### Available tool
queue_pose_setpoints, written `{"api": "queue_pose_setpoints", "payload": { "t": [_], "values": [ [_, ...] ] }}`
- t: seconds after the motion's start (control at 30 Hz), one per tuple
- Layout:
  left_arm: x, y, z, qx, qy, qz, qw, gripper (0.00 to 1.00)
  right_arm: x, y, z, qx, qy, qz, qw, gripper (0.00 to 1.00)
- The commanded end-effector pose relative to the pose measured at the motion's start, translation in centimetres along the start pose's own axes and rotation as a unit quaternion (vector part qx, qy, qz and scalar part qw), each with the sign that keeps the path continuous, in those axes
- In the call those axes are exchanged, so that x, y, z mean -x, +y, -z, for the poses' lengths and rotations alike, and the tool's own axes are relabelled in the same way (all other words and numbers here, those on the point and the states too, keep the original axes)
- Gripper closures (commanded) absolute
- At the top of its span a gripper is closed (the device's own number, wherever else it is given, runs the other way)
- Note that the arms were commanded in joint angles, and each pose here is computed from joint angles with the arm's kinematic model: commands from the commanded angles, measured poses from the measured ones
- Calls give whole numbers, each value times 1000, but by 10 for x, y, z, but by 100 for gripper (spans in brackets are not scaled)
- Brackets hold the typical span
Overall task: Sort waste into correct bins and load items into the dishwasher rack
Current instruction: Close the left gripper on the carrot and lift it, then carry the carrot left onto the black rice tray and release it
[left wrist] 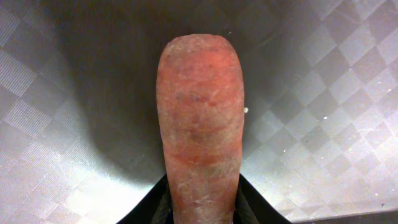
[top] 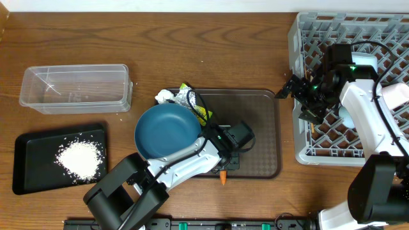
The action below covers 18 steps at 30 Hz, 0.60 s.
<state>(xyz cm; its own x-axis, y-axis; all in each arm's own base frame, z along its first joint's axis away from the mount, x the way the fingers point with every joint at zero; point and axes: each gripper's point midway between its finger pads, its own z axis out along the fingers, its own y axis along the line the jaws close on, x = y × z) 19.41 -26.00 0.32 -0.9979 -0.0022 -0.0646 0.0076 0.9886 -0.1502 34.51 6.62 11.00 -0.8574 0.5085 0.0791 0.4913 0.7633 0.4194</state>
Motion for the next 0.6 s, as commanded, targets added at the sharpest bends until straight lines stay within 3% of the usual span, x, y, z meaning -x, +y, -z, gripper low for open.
{"api": "queue_pose_setpoints", "payload": {
  "t": [0.0,0.3,0.57],
  "values": [
    [10,-10,9,-9,-19,-3,1000,70,-4,4,-3,-2,3,17,1000,1],
    [13,-17,26,-29,-32,-8,999,74,-4,4,-3,-2,3,17,1000,1],
    [37,-24,97,-89,-90,-8,992,73,-4,4,-3,-2,3,17,1000,1]
  ]
}}
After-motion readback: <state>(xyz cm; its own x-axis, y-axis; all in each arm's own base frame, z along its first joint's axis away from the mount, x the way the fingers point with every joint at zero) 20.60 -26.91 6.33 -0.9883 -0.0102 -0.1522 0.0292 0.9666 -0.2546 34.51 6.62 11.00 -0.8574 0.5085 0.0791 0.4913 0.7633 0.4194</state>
